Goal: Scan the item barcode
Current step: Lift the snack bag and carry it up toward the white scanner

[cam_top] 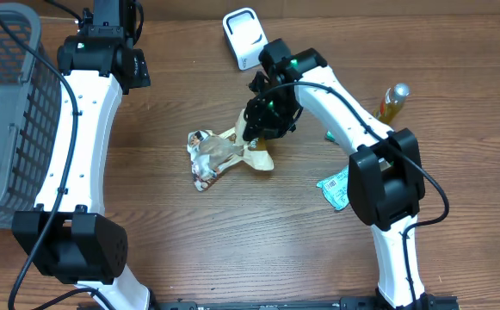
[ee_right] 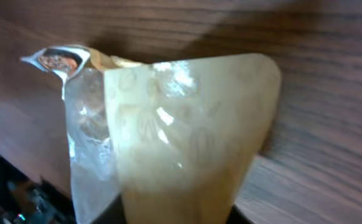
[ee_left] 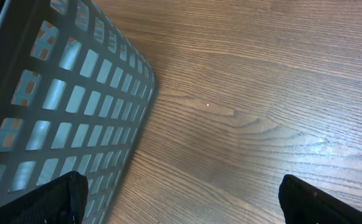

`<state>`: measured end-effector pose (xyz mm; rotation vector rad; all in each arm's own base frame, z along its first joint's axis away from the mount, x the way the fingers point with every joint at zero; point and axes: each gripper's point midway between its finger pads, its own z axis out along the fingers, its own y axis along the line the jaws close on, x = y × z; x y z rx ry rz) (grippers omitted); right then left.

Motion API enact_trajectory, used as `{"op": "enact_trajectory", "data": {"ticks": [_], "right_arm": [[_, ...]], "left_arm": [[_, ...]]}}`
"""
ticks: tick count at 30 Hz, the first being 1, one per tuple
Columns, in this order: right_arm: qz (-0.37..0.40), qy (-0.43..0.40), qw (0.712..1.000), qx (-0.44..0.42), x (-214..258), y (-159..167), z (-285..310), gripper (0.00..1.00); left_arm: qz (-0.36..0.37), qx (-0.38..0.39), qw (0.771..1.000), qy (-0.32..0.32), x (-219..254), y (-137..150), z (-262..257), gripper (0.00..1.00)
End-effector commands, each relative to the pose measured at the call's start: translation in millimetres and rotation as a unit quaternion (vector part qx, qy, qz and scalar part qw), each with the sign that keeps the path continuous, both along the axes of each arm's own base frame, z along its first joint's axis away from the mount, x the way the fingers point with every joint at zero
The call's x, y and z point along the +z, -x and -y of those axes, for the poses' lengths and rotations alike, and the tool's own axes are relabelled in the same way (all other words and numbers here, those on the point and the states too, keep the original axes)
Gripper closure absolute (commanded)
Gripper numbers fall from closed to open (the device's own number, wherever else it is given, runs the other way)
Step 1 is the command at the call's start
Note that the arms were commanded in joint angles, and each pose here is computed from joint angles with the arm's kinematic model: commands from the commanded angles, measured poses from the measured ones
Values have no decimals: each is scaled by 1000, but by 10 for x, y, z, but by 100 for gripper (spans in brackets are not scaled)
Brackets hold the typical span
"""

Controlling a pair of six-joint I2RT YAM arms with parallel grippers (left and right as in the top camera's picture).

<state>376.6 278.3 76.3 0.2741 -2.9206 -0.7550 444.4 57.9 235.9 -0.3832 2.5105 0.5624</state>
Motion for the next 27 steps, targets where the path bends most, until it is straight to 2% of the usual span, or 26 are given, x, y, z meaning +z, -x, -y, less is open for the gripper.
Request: {"op": "enact_trajectory", "data": {"ticks": [1, 8, 9, 11, 13, 17, 21, 24, 27], "right_arm": [[36, -39, 998, 21, 341, -28, -84, 96], [39, -46, 998, 19, 357, -56, -89, 96], [42, -74, 996, 31, 438, -60, -126, 96], [61, -159, 983, 73, 751, -67, -246, 96], [81, -197, 973, 89, 978, -102, -279, 96], [226, -236, 934, 144, 1781, -313, -259, 96], [344, -188, 906, 160, 2064, -623, -215, 96], [409, -133, 892, 141, 2097, -939, -138, 96], [482, -41, 870, 97, 2160, -1352, 74, 96]], "left_arm": [[16, -3, 1000, -6, 144, 3, 4, 0], [16, -3, 1000, -6, 146, 2, 4, 0], [16, -3, 1000, -6, 144, 3, 4, 0], [16, -3, 1000, -6, 144, 3, 4, 1], [16, -3, 1000, -6, 144, 3, 4, 0], [16, -3, 1000, -6, 146, 3, 4, 0], [16, -3, 1000, -6, 144, 3, 4, 0], [16, -3, 1000, -6, 146, 3, 4, 0], [16, -3, 1000, -6, 144, 3, 4, 0]]}}
